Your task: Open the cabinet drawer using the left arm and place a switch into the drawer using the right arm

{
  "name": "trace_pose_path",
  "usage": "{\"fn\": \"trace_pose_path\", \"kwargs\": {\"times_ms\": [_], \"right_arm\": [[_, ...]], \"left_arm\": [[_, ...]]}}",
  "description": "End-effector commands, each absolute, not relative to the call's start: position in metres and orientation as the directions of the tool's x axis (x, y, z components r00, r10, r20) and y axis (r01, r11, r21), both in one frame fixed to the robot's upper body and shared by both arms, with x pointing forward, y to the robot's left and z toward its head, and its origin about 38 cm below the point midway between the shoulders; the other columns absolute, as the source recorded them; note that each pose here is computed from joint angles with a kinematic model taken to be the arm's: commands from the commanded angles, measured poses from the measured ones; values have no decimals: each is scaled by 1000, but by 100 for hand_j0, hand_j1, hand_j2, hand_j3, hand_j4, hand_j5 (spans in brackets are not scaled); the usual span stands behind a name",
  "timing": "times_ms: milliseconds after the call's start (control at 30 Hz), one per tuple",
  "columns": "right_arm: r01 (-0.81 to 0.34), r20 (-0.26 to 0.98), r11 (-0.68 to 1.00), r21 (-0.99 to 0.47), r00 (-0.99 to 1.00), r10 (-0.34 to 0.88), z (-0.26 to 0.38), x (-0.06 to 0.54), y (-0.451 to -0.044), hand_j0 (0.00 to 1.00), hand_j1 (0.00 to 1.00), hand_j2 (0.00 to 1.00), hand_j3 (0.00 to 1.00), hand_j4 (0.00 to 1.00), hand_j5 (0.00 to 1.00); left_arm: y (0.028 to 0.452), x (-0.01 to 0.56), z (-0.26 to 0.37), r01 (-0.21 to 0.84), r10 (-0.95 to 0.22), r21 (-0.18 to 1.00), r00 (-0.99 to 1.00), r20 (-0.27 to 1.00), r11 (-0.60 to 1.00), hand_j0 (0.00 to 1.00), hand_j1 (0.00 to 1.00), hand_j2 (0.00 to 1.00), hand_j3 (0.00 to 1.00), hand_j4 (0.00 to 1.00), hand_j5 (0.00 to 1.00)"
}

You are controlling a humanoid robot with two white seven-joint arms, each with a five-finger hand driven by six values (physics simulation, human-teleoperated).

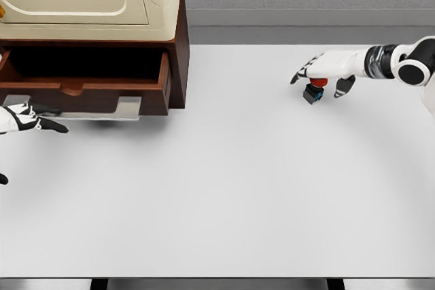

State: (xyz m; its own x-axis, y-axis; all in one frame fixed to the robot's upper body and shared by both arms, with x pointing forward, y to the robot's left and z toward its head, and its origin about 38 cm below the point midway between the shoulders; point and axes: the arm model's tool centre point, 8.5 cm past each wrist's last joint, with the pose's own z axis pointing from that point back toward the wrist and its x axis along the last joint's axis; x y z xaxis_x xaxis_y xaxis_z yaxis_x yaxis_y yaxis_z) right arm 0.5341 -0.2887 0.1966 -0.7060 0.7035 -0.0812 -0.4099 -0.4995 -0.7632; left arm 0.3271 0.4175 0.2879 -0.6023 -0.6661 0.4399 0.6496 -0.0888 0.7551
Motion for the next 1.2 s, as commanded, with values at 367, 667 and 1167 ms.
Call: {"fn": "trace_pose_path", "kwargs": {"times_ms": [367,667,1167], "right_arm": [[-409,-79,-495,-766,-705,705,198,535,-288,93,93,93,93,93,93],[-407,-79,-494,-768,-706,703,199,535,-286,93,93,93,93,93,93],[-408,-78,-491,-769,-703,707,200,536,-288,69,69,69,69,69,69]], "left_arm": [[417,324,296,660,-647,750,-589,483,-41,100,100,100,100,100,100],[426,330,305,651,-651,758,-565,506,24,100,100,100,100,100,100],[414,329,320,635,-610,771,-594,524,44,100,100,100,100,100,100]]}}
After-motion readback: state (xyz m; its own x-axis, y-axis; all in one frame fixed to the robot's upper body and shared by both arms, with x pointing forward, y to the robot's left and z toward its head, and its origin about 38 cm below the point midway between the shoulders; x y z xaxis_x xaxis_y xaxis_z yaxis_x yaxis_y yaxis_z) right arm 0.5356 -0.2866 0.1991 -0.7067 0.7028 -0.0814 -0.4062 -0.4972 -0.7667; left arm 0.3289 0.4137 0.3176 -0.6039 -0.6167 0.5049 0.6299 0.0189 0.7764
